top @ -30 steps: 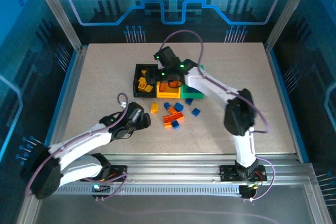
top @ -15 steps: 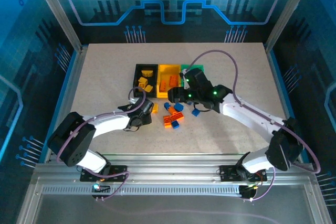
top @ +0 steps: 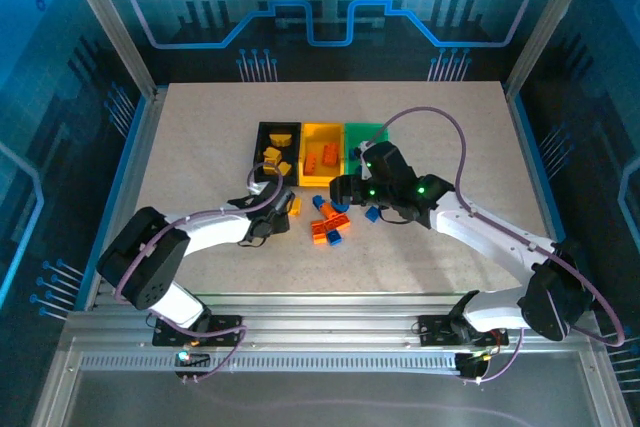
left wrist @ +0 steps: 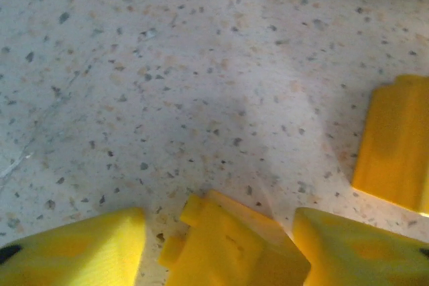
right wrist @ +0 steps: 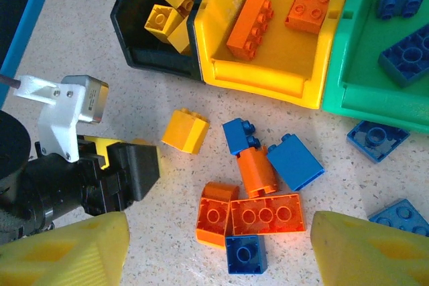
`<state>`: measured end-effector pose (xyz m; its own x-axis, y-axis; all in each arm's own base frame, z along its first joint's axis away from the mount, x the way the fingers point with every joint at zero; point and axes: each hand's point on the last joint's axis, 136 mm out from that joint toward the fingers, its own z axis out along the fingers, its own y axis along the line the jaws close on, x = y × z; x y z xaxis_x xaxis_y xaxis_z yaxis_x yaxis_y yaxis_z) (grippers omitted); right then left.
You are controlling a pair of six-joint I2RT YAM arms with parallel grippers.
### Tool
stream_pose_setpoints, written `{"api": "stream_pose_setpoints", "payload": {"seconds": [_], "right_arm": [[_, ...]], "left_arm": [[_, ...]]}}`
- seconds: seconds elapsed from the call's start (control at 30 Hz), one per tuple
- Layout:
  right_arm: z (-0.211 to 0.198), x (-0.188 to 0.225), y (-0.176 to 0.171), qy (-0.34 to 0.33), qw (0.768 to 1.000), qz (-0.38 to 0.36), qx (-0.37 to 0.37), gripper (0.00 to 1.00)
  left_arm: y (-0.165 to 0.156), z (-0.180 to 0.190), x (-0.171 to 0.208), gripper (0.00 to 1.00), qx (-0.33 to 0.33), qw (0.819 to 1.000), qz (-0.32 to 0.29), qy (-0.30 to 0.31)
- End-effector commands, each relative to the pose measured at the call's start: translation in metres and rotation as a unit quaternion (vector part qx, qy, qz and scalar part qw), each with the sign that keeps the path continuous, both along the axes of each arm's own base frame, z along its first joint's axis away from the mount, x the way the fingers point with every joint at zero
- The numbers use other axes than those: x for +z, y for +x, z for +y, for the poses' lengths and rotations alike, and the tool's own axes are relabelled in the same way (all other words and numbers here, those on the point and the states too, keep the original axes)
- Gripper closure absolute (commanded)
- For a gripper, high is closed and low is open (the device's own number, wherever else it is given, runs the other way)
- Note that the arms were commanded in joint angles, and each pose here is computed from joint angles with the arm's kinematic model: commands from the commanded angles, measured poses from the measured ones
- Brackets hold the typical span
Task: Sort the legos into containers by color
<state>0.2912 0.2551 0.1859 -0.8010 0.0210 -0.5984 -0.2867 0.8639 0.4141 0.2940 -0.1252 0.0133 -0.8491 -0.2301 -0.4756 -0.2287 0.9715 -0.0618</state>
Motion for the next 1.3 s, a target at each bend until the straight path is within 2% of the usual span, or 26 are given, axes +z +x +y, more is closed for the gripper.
{"api": "stream_pose_setpoints", "payload": {"seconds": [0.0,0.23,0.37,0.47,0.57,0.83,0.93,1.1,1.27], "right_arm": [[-0.009,0.01,0.007,0.01,1.0,-0.018,-0.024,0.27],[-0.019,0.011,0.008,0.015,0.999,-0.02,-0.038,0.27],[-0.026,0.012,0.007,0.019,0.998,-0.021,-0.049,0.27],[-0.033,0.009,0.006,0.019,0.998,-0.019,-0.059,0.27],[-0.04,0.004,0.005,0.017,0.997,-0.011,-0.068,0.26],[-0.053,-0.013,-0.011,0.008,0.997,0.024,-0.074,0.26],[-0.057,-0.021,-0.02,0.0,0.996,0.044,-0.072,0.26],[-0.078,-0.063,-0.035,-0.055,0.99,0.096,-0.091,0.22],[-0.093,-0.09,-0.023,-0.093,0.981,0.123,-0.119,0.21]], "left_arm": [[0.009,-0.003,-0.002,0.52,-0.004,1.0,-0.002,0.001],[0.0,-0.002,0.019,0.7,-0.006,1.0,-0.015,-0.019],[0.01,-0.01,0.064,0.74,-0.004,0.996,-0.061,-0.058],[0.034,-0.01,0.102,0.73,0.009,0.992,-0.102,-0.074],[0.069,-0.009,0.124,0.73,0.026,0.989,-0.123,-0.079],[0.156,0.001,0.117,0.72,0.064,0.992,-0.104,-0.035],[0.175,0.001,0.107,0.67,0.073,0.993,-0.084,-0.029],[0.186,-0.014,0.115,0.39,0.061,0.993,-0.078,-0.058],[0.167,-0.042,0.165,0.08,0.017,0.985,-0.131,-0.106]]}}
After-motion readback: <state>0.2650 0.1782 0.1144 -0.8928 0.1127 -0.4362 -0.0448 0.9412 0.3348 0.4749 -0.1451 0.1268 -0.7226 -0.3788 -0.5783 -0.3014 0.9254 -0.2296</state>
